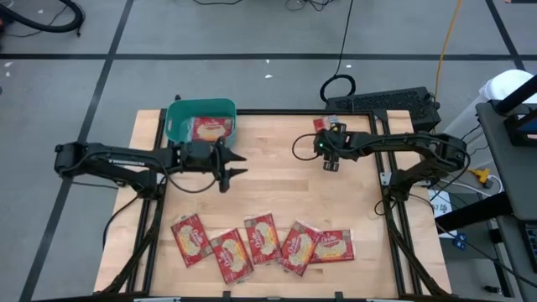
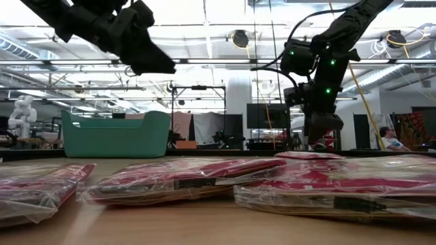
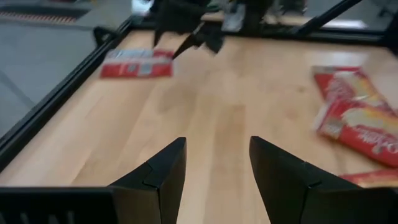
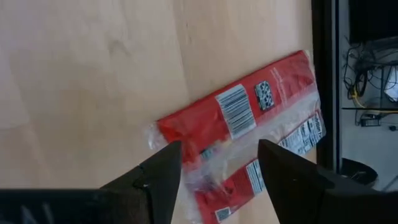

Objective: Sort popcorn bags into baskets
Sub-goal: Put the red popcorn bag into the green bin

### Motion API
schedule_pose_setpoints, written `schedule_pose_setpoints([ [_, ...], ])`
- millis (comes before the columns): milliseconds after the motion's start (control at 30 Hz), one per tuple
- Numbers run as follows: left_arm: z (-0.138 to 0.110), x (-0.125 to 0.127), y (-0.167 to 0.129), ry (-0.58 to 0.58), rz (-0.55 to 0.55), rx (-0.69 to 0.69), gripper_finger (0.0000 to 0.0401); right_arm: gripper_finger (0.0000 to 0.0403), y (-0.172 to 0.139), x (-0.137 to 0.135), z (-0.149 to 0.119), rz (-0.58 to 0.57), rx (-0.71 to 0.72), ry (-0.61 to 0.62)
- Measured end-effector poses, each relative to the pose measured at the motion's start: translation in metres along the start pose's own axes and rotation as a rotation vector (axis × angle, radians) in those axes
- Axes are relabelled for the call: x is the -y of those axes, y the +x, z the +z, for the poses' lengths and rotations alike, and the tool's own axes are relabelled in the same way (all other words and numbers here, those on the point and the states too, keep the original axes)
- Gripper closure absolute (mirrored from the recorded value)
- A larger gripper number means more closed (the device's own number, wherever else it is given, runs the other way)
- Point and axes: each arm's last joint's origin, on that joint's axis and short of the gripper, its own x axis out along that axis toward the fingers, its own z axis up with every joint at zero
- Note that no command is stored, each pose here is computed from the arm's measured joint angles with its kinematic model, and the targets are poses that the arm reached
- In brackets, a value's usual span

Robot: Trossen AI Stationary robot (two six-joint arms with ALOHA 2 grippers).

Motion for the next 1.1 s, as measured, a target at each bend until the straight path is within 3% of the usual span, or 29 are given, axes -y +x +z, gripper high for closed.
schedule_pose_setpoints([
  [100,0.0,0.008,0.009,0.023,-0.031,0.03,0.0222,0.02,0.002,0.003,-0.002,0.004,-0.006,-0.012],
  [267,-0.002,0.017,0.018,0.041,-0.063,0.04,0.0222,0.0197,0.01,0.007,-0.009,0.109,0.023,-0.005],
  [567,-0.003,0.02,0.024,0.014,-0.073,0.062,0.0221,0.0137,0.025,0.019,-0.022,0.147,0.041,0.085],
  [667,-0.001,0.02,0.024,0.014,-0.073,0.076,0.0221,0.0134,0.029,0.017,-0.027,0.205,0.054,0.104],
  [867,0.0,0.02,0.024,0.029,-0.072,0.09,0.0222,0.0189,0.036,0.012,-0.038,0.245,0.063,0.149],
  [1100,0.001,0.02,0.024,0.029,-0.072,0.104,0.0222,0.0316,0.038,0.011,-0.041,0.269,0.06,0.247],
])
